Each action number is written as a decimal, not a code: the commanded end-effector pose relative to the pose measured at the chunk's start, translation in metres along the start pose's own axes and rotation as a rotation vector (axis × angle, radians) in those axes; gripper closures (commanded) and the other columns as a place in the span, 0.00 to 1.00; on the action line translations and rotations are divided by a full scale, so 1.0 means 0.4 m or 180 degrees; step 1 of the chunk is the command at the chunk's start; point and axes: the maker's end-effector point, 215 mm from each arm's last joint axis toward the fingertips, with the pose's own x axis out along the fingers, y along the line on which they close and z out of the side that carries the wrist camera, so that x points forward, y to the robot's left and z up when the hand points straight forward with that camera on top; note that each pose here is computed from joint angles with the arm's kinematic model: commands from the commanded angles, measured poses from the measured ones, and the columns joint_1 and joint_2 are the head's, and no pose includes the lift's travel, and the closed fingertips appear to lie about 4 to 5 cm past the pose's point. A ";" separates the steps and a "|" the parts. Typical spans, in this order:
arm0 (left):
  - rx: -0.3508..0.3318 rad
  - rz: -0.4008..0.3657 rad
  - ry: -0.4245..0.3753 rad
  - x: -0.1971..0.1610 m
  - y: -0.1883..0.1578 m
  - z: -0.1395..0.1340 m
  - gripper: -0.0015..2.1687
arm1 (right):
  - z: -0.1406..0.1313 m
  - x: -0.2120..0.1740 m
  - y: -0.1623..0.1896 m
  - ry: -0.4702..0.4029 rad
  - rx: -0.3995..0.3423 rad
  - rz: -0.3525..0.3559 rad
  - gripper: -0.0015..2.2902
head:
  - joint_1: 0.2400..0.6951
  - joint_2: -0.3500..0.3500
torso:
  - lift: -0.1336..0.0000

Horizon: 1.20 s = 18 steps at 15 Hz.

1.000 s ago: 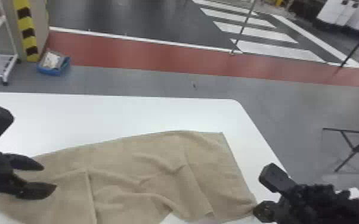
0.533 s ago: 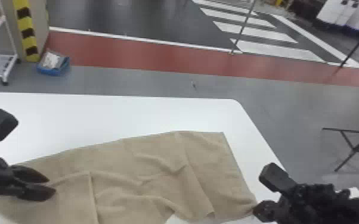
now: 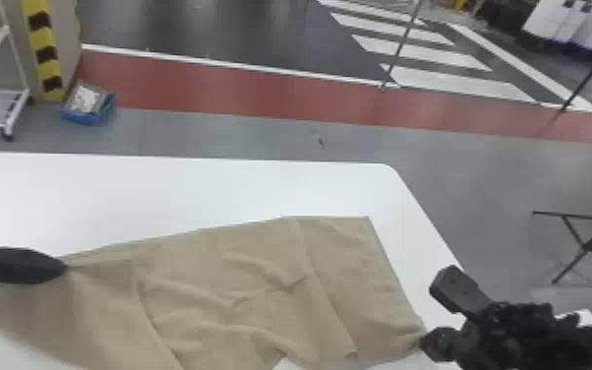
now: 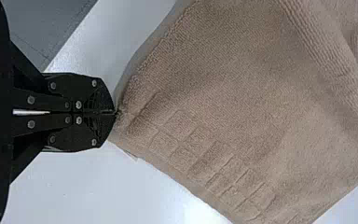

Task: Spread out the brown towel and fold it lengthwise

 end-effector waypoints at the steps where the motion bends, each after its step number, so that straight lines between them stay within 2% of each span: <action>1: 0.0041 0.0047 -0.0314 -0.063 0.046 0.080 0.68 | 0.021 -0.022 -0.049 -0.0101 0.0144 -0.0151 0.59 | 1.00 0.01 | 0.07; 4: 0.0231 0.0100 -0.0648 -0.064 0.118 0.224 0.68 | 0.080 -0.058 -0.132 -0.0278 0.0300 -0.0391 0.59 | 1.00 0.05 | 0.07; 7: 0.0340 0.0171 -0.0878 -0.008 0.186 0.374 0.68 | 0.108 -0.080 -0.252 -0.0344 0.0743 -0.0774 0.59 | 1.00 0.06 | 0.07; 11: 0.0732 0.0343 -0.1105 0.021 0.239 0.561 0.68 | 0.190 -0.094 -0.379 -0.0392 0.1011 -0.1330 0.59 | 1.00 0.02 | 0.07; 13: 0.0907 0.0436 -0.1266 0.017 0.259 0.645 0.68 | 0.245 -0.092 -0.444 -0.0375 0.1109 -0.1608 0.59 | 0.93 0.01 | 0.07; 14: 0.1024 0.0496 -0.1378 0.000 0.268 0.690 0.68 | 0.265 -0.109 -0.489 -0.0368 0.1221 -0.1815 0.59 | 0.84 0.02 | 0.07; 15: 0.1035 0.0536 -0.1516 -0.028 0.276 0.712 0.68 | 0.281 -0.133 -0.519 -0.0428 0.1330 -0.1919 0.59 | 0.80 0.02 | 0.07; 16: 0.0937 0.0564 -0.1699 -0.085 0.298 0.722 0.68 | 0.283 -0.155 -0.537 -0.0481 0.1417 -0.1972 0.59 | 0.75 0.02 | 0.07; 17: 0.0808 0.0592 -0.1870 -0.138 0.324 0.702 0.68 | 0.287 -0.179 -0.531 -0.0589 0.1415 -0.1966 0.59 | 0.70 0.02 | 0.07; 18: 0.0723 0.0638 -0.1986 -0.194 0.347 0.655 0.68 | 0.260 -0.188 -0.505 -0.0614 0.1390 -0.1932 0.59 | 0.67 0.03 | 0.07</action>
